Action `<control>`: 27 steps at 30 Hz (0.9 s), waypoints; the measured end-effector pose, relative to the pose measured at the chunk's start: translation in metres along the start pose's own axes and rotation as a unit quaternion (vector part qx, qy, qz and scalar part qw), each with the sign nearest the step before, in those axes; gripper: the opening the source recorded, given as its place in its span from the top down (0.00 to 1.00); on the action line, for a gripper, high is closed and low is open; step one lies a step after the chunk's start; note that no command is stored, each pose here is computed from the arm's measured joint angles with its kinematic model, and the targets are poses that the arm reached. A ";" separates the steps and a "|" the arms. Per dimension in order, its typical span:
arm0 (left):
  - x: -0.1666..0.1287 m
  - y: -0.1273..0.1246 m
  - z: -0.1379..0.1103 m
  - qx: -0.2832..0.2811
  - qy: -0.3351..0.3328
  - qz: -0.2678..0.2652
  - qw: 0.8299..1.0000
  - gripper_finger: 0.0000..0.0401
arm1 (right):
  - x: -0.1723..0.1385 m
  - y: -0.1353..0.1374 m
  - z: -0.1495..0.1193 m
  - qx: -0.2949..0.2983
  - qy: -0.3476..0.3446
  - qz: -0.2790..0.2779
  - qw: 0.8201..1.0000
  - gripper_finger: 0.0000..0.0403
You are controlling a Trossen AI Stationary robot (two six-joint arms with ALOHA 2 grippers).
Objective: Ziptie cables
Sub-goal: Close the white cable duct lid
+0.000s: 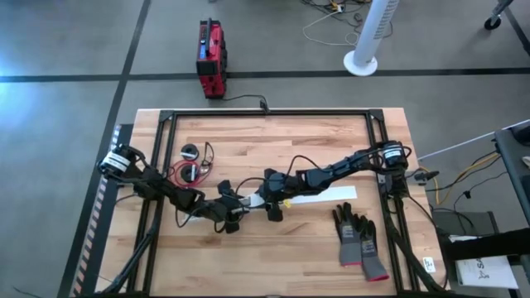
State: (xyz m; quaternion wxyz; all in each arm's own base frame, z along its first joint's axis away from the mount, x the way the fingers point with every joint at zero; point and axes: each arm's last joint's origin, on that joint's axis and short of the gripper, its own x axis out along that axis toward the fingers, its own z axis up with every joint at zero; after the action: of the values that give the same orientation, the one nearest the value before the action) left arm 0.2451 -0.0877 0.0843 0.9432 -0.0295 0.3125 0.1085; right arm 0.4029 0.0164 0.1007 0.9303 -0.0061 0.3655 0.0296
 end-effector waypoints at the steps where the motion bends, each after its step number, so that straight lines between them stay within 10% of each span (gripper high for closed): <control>1: 0.000 0.000 0.000 0.000 0.000 0.000 1.000 0.47 | 0.000 0.000 0.001 -0.002 -0.004 0.001 1.000 0.45; 27: -0.001 -0.002 0.002 0.021 -0.018 0.008 1.000 0.49 | 0.002 0.005 0.003 -0.021 -0.008 0.022 1.000 0.45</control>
State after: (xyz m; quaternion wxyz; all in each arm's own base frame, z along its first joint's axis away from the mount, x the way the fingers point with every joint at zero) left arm 0.2461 -0.0898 0.0866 0.9482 -0.0049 0.2979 0.1101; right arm 0.4066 0.0212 0.1016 0.9321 -0.0173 0.3573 0.0573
